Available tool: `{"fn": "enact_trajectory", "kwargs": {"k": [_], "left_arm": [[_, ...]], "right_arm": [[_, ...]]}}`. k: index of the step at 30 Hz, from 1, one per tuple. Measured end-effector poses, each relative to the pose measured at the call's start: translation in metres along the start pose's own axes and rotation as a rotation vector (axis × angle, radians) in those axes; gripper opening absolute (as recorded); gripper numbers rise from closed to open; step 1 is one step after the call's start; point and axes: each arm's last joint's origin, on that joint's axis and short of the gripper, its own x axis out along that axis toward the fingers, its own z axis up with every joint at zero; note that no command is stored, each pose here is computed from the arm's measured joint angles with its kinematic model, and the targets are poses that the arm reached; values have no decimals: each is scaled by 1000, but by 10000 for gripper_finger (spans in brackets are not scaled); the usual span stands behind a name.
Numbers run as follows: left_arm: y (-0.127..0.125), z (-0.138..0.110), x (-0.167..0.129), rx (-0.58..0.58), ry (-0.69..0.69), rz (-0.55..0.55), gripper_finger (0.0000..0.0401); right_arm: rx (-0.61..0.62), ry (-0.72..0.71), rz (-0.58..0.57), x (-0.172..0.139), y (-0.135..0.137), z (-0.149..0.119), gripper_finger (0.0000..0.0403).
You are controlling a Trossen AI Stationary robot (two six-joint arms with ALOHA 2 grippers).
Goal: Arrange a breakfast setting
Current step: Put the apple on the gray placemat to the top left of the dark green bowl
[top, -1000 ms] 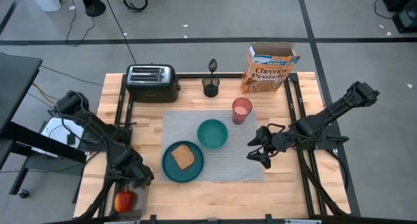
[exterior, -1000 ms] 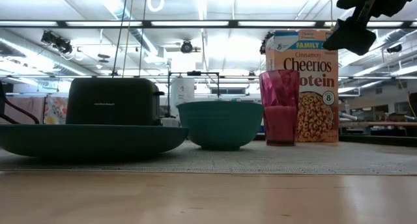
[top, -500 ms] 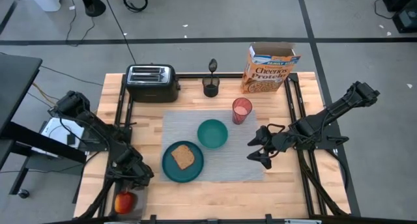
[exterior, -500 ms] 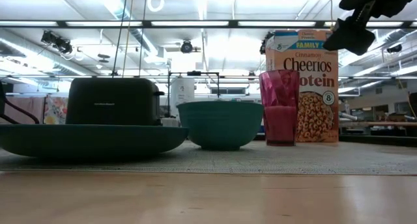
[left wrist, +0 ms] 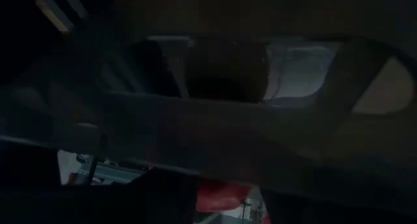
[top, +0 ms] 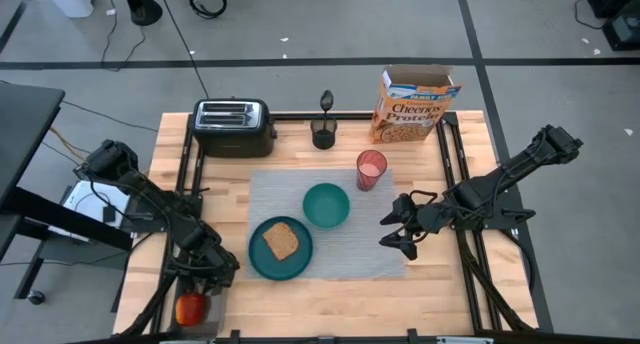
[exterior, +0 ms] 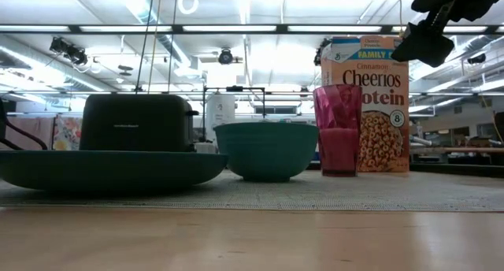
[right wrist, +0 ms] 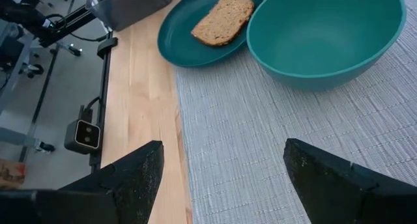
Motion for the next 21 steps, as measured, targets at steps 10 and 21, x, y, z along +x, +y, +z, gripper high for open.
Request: {"fn": "enact_trajectory", "kwargs": {"k": [10, 21], "left_arm": [[3, 1, -1, -9, -1, 32, 146], [19, -26, -5, 10, -174, 32, 177]], "right_arm": [[0, -1, -1, 0, 0, 0, 320], [32, 4, -5, 0, -1, 0, 320]]}}
